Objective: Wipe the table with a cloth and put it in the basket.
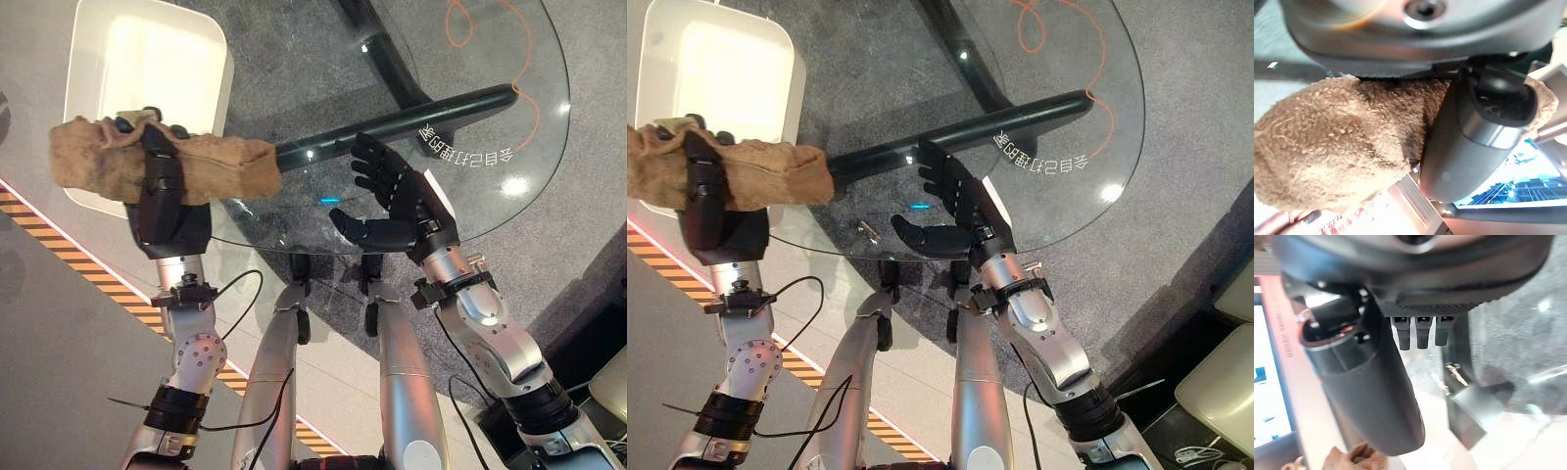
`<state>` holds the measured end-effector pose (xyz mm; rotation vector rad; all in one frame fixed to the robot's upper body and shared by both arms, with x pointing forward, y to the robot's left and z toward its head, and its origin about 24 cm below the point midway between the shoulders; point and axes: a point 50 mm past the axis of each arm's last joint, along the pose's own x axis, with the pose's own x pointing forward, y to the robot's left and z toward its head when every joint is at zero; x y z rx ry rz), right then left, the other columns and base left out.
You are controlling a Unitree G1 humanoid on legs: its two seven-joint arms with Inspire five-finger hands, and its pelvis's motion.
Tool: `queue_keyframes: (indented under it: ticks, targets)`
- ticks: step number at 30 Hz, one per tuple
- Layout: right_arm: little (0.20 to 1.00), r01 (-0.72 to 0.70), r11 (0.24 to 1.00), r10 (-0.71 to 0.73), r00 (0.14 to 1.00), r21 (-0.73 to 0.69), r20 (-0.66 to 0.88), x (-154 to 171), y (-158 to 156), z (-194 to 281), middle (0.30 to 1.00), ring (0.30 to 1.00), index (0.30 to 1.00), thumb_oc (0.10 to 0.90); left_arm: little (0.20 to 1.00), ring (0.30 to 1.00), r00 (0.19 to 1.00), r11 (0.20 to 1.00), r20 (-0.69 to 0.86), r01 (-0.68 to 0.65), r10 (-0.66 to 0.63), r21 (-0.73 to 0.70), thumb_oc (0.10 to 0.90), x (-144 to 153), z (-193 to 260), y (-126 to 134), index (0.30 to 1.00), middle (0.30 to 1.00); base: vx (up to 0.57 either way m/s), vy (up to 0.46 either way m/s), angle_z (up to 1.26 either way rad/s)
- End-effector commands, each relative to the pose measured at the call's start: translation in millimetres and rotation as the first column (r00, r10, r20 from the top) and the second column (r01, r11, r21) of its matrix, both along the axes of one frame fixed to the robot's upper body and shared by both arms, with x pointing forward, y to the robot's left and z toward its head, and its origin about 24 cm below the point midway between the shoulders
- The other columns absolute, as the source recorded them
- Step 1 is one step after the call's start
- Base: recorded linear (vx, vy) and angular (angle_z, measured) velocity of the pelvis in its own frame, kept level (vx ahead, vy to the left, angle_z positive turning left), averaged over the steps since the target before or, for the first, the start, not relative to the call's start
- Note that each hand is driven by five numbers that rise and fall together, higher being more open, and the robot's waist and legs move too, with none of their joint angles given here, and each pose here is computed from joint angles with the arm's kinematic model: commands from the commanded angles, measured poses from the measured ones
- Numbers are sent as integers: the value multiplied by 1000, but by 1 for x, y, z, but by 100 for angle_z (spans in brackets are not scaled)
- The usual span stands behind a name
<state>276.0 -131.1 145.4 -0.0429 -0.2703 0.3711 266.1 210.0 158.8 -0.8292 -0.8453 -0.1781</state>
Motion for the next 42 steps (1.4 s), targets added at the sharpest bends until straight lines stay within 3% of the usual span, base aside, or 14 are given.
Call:
queue_keyframes:
  ticks: [1,5,8,11,16,23,28,32,42]
  targets:
    - [900,-62,998,61,992,3,107,-11,4,20,900,900,900,800,200,300,932,977,320,-201,169,71,100,-35,56,9,300,300,-1,65,-1]
    - [900,-69,996,70,997,-48,21,-7,4,7,900,900,900,800,200,300,910,931,265,-354,319,91,100,-37,58,18,300,300,1,65,-2]
    - [900,-111,986,101,991,-127,-84,-5,5,-10,900,900,900,800,200,300,852,847,188,-515,489,130,100,-34,58,27,300,300,4,79,-4]
    - [900,-196,959,154,967,-204,-205,-4,8,-25,900,900,900,800,200,300,743,720,127,-669,658,184,100,-29,60,37,300,300,7,99,-7]
    - [900,-328,894,198,900,-304,-389,0,6,-41,900,900,900,800,200,300,413,361,96,-870,906,335,100,-8,72,63,300,300,22,121,0]
    - [900,-378,859,166,844,-345,-511,6,-2,-50,900,900,900,800,200,300,82,33,90,-893,993,450,100,18,97,104,300,300,24,109,1]
    - [900,-375,859,138,825,-349,-547,10,-6,-53,900,900,900,800,200,300,-97,-160,144,-829,985,536,100,32,116,118,300,300,22,68,1]
    - [900,-381,854,127,811,-353,-571,12,-9,-56,900,900,900,800,200,300,-155,-229,172,-753,973,617,100,44,120,125,300,300,18,54,1]
    - [900,-366,868,110,800,-335,-590,21,-14,-53,900,900,900,800,200,300,-172,-225,151,-599,973,768,100,64,118,133,300,300,11,28,0]
